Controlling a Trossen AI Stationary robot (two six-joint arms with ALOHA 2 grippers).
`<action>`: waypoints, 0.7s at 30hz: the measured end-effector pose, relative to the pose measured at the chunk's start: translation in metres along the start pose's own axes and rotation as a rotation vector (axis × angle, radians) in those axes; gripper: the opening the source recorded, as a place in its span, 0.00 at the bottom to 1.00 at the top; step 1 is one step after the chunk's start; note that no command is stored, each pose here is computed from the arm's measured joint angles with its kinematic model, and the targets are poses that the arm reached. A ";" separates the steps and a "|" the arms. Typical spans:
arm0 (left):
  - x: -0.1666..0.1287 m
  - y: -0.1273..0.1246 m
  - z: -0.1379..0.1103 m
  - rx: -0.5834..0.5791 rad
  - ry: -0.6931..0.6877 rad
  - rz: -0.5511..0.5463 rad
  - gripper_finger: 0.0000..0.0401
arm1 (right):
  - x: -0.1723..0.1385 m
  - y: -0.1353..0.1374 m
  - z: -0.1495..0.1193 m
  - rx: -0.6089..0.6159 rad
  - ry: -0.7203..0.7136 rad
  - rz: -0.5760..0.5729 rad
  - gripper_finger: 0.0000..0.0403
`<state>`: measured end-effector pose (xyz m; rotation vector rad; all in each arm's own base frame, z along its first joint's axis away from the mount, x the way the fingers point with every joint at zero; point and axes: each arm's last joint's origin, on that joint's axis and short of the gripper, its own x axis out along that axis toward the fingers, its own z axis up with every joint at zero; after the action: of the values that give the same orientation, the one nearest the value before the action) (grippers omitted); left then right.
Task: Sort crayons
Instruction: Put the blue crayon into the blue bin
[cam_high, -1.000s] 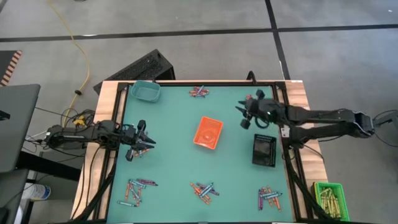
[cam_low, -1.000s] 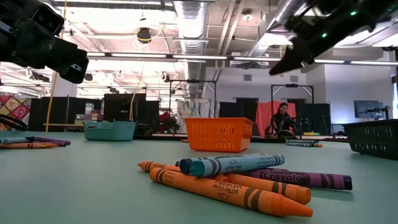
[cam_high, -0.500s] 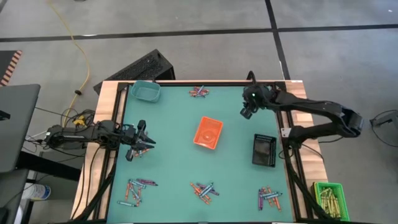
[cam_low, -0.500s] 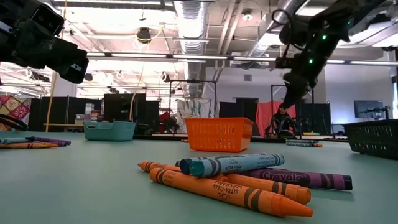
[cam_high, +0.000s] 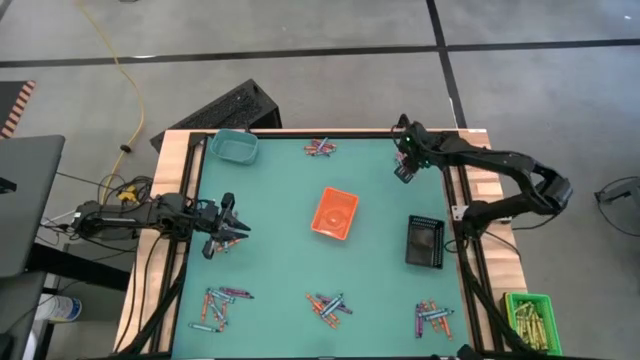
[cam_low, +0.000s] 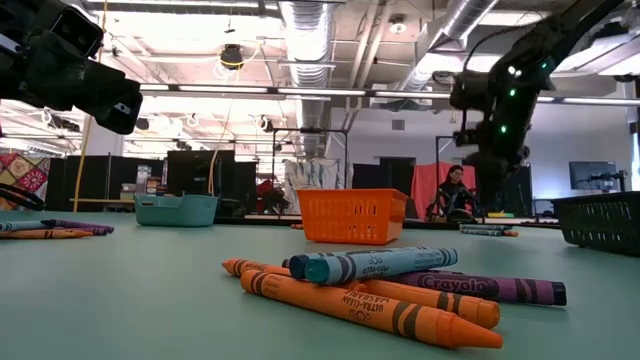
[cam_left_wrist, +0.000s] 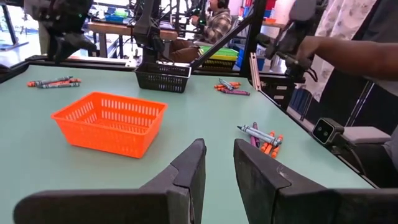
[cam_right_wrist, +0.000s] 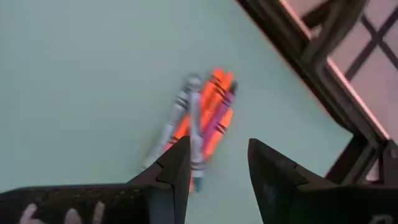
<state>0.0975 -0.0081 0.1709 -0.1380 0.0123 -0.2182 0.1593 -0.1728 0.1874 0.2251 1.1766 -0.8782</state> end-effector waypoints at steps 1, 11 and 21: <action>0.000 0.000 0.000 0.000 0.000 -0.001 0.18 | 0.005 -0.002 -0.001 0.002 0.024 -0.003 0.38; 0.000 0.000 0.000 0.000 0.000 0.001 0.18 | 0.035 -0.012 -0.004 -0.013 0.122 0.014 0.34; 0.000 0.000 0.000 0.000 0.000 0.001 0.18 | 0.034 -0.010 -0.003 -0.015 0.104 0.040 0.33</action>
<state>0.0975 -0.0081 0.1709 -0.1379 0.0122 -0.2173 0.1540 -0.1943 0.1596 0.2841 1.2703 -0.8304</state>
